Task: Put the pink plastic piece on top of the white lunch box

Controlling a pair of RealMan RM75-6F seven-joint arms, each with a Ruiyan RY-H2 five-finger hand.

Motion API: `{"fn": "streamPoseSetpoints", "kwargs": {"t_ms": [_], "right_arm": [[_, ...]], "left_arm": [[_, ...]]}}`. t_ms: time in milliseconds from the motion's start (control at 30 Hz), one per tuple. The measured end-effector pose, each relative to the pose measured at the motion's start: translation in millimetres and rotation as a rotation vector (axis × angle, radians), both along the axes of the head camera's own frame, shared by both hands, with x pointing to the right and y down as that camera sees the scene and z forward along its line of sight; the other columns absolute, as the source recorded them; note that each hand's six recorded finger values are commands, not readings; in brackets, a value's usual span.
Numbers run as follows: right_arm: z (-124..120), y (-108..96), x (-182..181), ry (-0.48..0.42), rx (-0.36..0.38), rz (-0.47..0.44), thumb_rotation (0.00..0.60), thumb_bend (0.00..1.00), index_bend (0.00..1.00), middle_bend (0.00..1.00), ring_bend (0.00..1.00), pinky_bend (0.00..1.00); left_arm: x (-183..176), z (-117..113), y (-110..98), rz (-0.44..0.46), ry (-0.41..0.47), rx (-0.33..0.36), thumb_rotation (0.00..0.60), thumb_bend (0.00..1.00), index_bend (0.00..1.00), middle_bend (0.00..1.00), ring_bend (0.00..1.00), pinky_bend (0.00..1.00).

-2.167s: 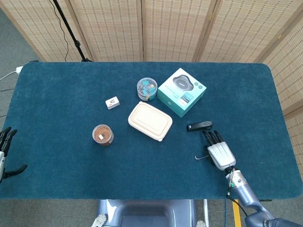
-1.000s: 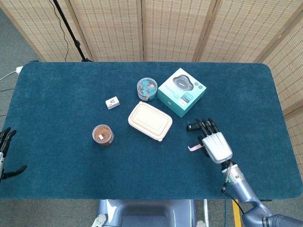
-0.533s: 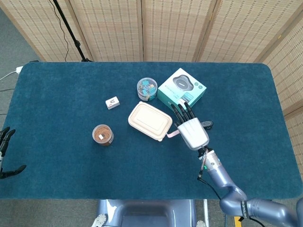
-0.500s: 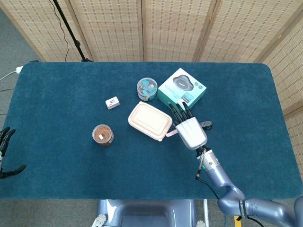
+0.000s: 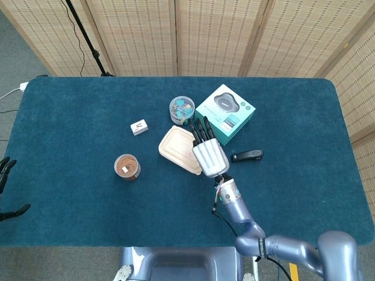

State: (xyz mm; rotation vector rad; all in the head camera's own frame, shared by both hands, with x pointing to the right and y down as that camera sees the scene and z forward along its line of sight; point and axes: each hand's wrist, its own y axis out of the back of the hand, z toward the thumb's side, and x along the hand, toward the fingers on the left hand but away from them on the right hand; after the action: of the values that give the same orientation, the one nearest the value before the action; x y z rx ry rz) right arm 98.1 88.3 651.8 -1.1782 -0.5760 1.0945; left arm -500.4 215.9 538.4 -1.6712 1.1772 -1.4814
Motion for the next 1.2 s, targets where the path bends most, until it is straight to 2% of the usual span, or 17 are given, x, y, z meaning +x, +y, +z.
{"fn": "streamPoseSetpoints", "kwargs": {"t_ms": [133,300,900,967,1133,1200], "right_arm": [[11.6,-2.2,-1.0,0.067,0.026,0.032,0.600,0.44,0.62,0.00,0.00,0.00],[23.6,-0.7,-0.9,0.107,0.043,0.054,0.600,0.44,0.62,0.00,0.00,0.00],[37.2,7.9,-21.8,0.091,0.064,0.072,0.600,0.44,0.60,0.00,0.00,0.00],[37.5,8.1,-22.5,0.088,0.061,0.075,0.600,0.44,0.54,0.00,0.00,0.00],[39.9,11.7,-23.8,0.062,0.019,0.094,0.600,0.44,0.21,0.00,0.00,0.00],[39.4,11.6,-23.9,0.064,0.016,0.099,0.600,0.44,0.14,0.00,0.00,0.00]], "left_arm": [[-2.0,-1.1,-0.7,-0.008,0.008,0.001,0.600,0.04,0.00,0.00,0.00,0.00],[-4.7,-1.1,-2.4,-0.016,0.012,-0.004,0.600,0.04,0.00,0.00,0.00,0.00],[-6.4,0.0,-4.1,-0.027,0.009,-0.007,0.600,0.04,0.00,0.00,0.00,0.00],[-6.2,0.4,-4.4,-0.026,0.009,-0.010,0.600,0.04,0.00,0.00,0.00,0.00],[-6.2,0.4,-4.6,-0.026,0.007,-0.009,0.600,0.04,0.00,0.00,0.00,0.00],[-6.4,0.4,-4.4,-0.027,0.008,-0.010,0.600,0.04,0.00,0.00,0.00,0.00]]}}
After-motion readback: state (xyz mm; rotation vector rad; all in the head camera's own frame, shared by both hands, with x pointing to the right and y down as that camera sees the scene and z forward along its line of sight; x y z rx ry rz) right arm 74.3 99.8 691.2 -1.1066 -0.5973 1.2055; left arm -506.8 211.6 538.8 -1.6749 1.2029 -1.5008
